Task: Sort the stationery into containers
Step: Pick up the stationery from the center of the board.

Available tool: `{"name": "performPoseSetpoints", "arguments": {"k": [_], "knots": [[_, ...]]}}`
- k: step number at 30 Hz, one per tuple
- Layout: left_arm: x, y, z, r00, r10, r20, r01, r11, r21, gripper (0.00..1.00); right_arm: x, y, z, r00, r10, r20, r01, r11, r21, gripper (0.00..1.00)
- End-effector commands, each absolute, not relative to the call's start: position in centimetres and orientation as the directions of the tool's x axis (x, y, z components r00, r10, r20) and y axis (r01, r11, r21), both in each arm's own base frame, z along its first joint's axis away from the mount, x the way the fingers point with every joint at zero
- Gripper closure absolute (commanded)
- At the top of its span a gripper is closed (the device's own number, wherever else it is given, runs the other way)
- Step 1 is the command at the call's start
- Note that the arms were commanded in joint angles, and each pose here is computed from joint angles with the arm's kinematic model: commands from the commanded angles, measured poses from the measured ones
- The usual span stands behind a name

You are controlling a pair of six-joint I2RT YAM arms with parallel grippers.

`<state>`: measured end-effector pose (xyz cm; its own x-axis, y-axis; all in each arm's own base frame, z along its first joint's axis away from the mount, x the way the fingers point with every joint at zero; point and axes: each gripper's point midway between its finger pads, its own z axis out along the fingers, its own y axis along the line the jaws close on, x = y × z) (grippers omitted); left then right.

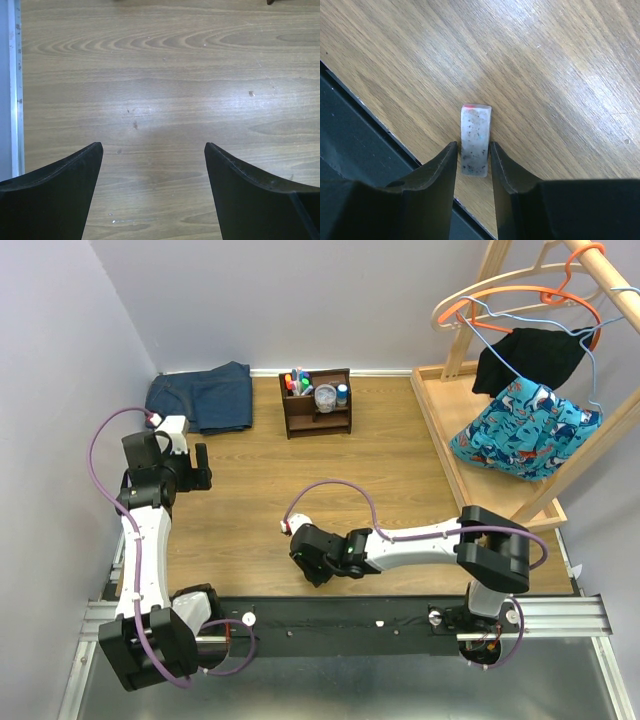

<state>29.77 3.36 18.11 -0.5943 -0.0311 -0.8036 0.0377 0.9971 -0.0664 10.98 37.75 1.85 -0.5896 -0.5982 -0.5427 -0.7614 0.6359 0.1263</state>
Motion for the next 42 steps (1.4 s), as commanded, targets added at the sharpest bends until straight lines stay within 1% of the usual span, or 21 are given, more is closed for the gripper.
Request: {"name": "performPoseSetpoints", "arguments": {"k": [1,10,21,24,25,26,29,31,35,37,40,42], "knots": [[30.7,3.2,18.7,-0.581,-0.047,-0.812,0.047,0.995,-0.091,0.08,10.2,33.9,-0.6,-0.585,-0.671,-0.456,-0.765,0.643,0.033,0.59],[30.8,3.2,18.9,-0.581,-0.047,-0.812,0.048,0.995,-0.092,0.08,9.9,32.7,-0.1,-0.587,-0.672,-0.450,-0.762,0.648,0.026,0.59],[30.4,3.3,18.5,-0.582,-0.052,-0.812,0.043,0.995,-0.094,0.08,9.8,33.9,-0.6,-0.582,-0.672,-0.459,-0.772,0.633,0.052,0.59],[30.4,3.3,18.5,-0.580,-0.053,-0.813,0.044,0.994,-0.096,0.08,9.7,33.5,-0.7,-0.579,-0.677,-0.454,-0.776,0.629,0.051,0.66],[30.4,3.3,18.4,-0.581,-0.053,-0.812,0.044,0.994,-0.096,0.08,9.6,33.4,-0.6,-0.575,-0.679,-0.456,-0.778,0.626,0.051,0.71],[30.4,3.3,18.4,-0.581,-0.054,-0.812,0.043,0.994,-0.097,0.08,9.6,33.2,-0.7,-0.571,-0.684,-0.453,-0.783,0.621,0.049,0.74],[30.5,3.2,18.3,-0.581,-0.055,-0.812,0.046,0.994,-0.100,0.08,9.7,33.3,-0.1,-0.559,-0.682,-0.472,-0.790,0.611,0.053,0.80],[30.5,3.2,18.2,-0.586,-0.057,-0.808,0.044,0.994,-0.102,0.08,9.6,33.5,0.2,-0.550,-0.682,-0.482,-0.796,0.602,0.058,0.86],[30.6,3.2,18.4,-0.587,-0.058,-0.808,0.048,0.993,-0.106,0.08,10.4,34.3,1.4,-0.532,-0.663,-0.526,-0.798,0.601,0.050,0.87],[30.6,2.9,18.5,-0.590,-0.065,-0.805,0.054,0.991,-0.120,0.08,11.2,35.6,3.2,-0.514,-0.636,-0.576,-0.797,0.602,0.046,0.88],[30.8,2.7,18.8,-0.593,-0.066,-0.803,0.067,0.989,-0.131,0.09,13.2,37.0,5.6,-0.494,-0.593,-0.635,-0.785,0.619,0.033,0.88],[31.0,2.8,18.7,-0.603,-0.063,-0.795,0.069,0.989,-0.131,0.09,14.3,37.2,6.5,-0.492,-0.574,-0.654,-0.772,0.635,0.025,0.89]]}}
